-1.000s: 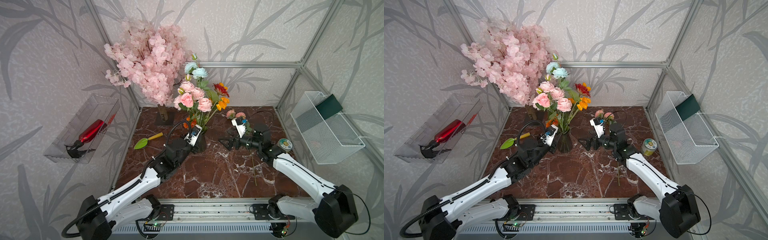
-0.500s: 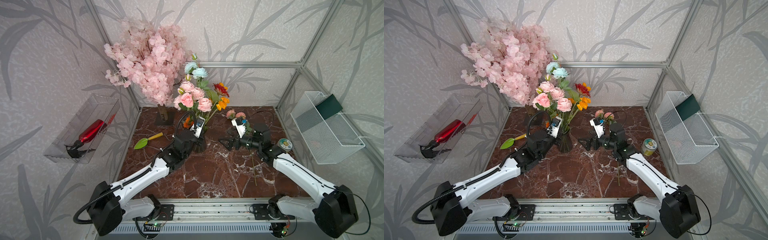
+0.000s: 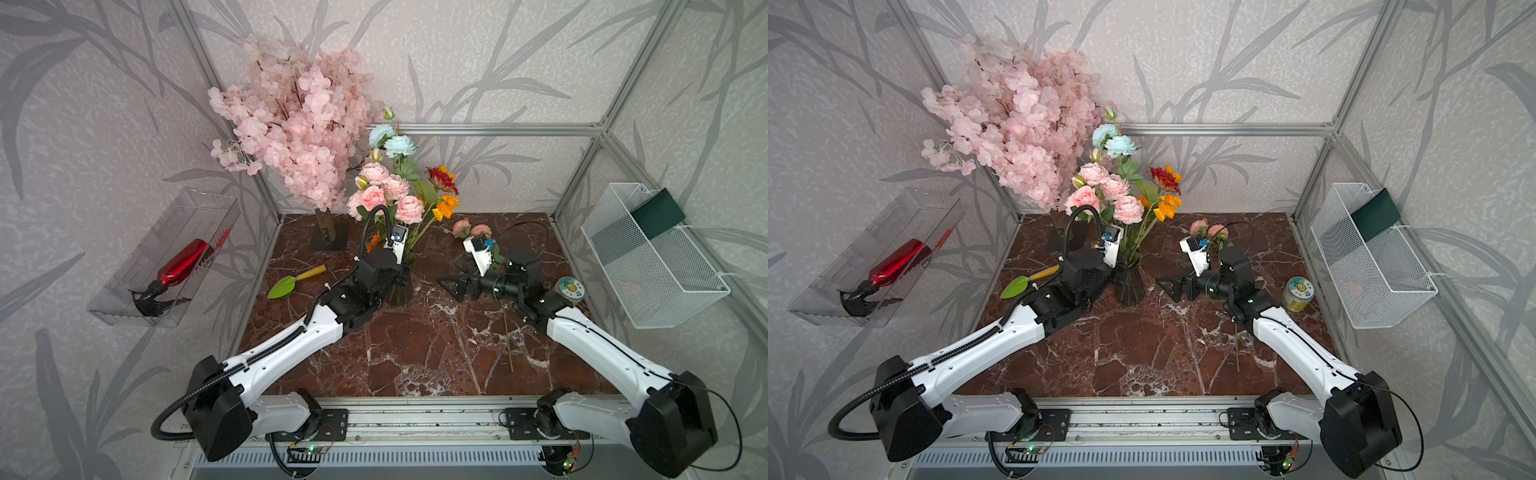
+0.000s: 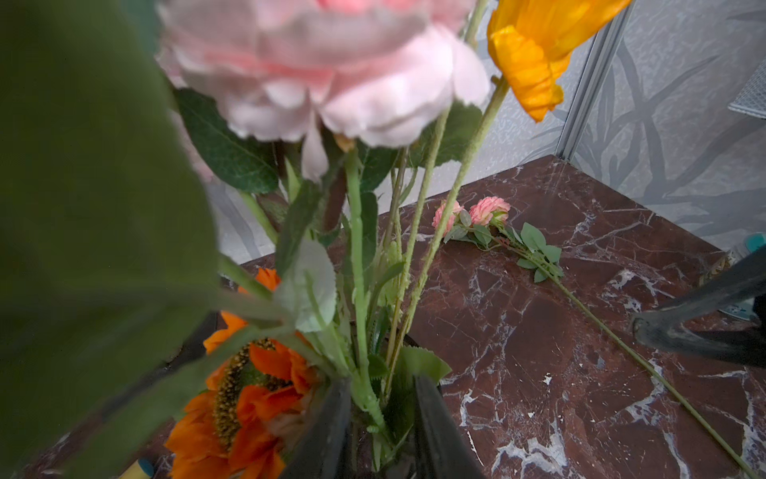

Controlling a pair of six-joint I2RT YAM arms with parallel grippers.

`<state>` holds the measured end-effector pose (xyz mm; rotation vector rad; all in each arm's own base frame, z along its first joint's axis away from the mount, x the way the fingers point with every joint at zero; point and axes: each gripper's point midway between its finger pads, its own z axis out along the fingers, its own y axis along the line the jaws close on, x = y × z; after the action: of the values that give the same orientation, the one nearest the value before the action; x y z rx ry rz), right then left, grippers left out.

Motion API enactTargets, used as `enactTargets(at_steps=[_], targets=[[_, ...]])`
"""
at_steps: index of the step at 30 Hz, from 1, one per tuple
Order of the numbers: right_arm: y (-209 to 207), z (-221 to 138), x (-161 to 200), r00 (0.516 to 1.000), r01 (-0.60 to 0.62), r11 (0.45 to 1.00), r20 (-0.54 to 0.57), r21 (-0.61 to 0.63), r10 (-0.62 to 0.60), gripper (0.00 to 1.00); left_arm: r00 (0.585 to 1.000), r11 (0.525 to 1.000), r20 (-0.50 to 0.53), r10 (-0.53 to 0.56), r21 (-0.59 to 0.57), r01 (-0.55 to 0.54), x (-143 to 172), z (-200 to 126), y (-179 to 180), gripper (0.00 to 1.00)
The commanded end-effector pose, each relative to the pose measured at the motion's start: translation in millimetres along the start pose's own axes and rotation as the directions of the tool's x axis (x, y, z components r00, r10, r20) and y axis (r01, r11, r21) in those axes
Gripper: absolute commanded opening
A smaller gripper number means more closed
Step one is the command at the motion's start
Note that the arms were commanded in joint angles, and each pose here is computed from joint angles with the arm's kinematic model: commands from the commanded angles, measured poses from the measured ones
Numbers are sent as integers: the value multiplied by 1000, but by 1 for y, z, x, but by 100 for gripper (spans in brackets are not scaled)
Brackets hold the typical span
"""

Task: Pick out pink flowers from the vase
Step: Pick up the flower from the vase.

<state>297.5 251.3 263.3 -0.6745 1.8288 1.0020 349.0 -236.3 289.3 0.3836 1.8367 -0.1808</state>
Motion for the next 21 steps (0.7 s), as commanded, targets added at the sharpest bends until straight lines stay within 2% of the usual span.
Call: enactTargets(at_steps=[1, 10, 21], targets=[[6, -2, -9, 1000, 21, 1000, 16, -17, -20, 99, 999, 998, 0, -40, -44, 40, 5, 1, 2, 27], [5, -1, -1, 1000, 12, 1000, 4, -15, -12, 99, 997, 978, 12, -72, -196, 73, 9, 12, 14, 26], [5, -2, 0, 1000, 10, 1000, -3, -15, -11, 99, 996, 967, 31, -87, -238, 92, 14, 22, 11, 26]])
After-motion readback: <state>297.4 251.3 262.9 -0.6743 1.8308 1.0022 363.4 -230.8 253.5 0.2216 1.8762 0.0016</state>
